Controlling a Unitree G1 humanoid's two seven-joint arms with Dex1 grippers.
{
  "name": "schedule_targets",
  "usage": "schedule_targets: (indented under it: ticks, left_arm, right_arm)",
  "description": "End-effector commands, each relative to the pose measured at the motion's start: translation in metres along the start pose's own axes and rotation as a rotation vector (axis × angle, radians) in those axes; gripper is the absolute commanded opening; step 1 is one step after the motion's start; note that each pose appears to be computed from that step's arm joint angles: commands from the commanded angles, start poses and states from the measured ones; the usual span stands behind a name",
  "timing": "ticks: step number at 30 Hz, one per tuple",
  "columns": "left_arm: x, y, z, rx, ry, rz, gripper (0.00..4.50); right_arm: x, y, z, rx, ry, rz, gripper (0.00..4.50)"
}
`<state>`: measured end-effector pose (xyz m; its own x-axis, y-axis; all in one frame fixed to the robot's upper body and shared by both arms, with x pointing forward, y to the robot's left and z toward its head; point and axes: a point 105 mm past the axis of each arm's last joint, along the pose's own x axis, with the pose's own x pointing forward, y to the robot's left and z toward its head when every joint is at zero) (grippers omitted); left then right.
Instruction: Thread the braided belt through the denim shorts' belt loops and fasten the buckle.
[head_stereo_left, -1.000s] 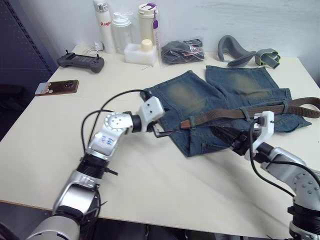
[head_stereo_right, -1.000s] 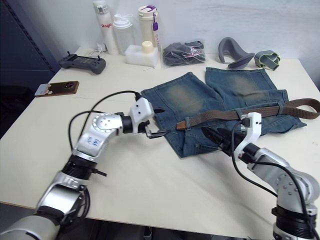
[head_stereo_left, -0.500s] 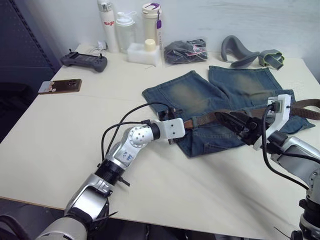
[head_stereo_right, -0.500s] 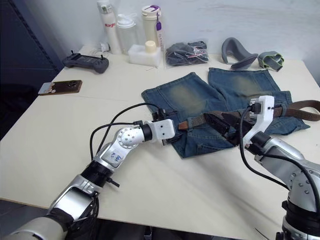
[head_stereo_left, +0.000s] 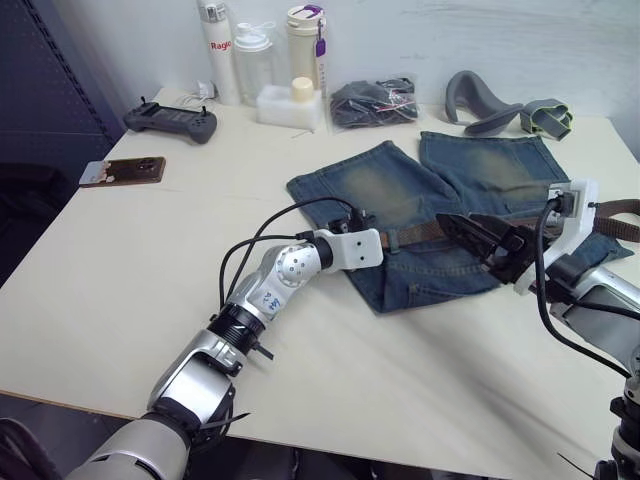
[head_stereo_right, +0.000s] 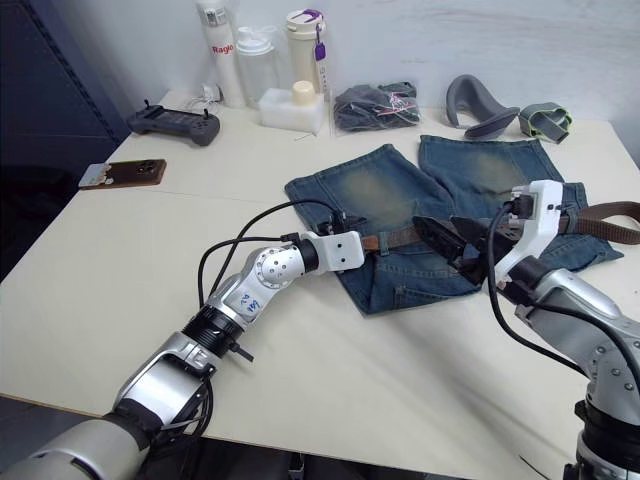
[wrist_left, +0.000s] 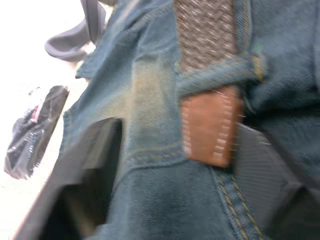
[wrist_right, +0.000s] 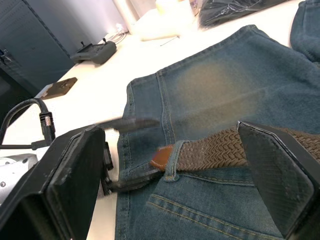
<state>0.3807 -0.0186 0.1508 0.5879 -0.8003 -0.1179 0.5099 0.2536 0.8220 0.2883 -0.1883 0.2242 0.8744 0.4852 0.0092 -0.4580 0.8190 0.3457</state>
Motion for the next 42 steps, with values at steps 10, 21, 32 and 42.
schedule_targets:
  ticks: [10, 21, 32, 42]
  left_arm:
    - [-0.011, 0.017, 0.010, 0.100, -0.064, 0.067, 0.00]
    - [-0.032, 0.025, -0.012, 0.156, 0.029, 0.074, 0.00]
    - [-0.145, 0.051, -0.072, 0.239, 0.366, 0.090, 0.00]
    - [-0.295, 0.051, -0.126, 0.250, 0.811, 0.114, 0.00]
  right_arm:
    - [-0.031, -0.068, 0.026, -0.112, -0.073, -0.331, 3.63]
    - [-0.016, -0.162, -0.021, -0.185, 0.048, -0.627, 0.02]
    - [-0.008, -0.183, -0.057, -0.196, 0.189, -0.655, 0.02]
    - [0.017, -0.169, -0.055, -0.204, 0.218, -0.565, 0.02]
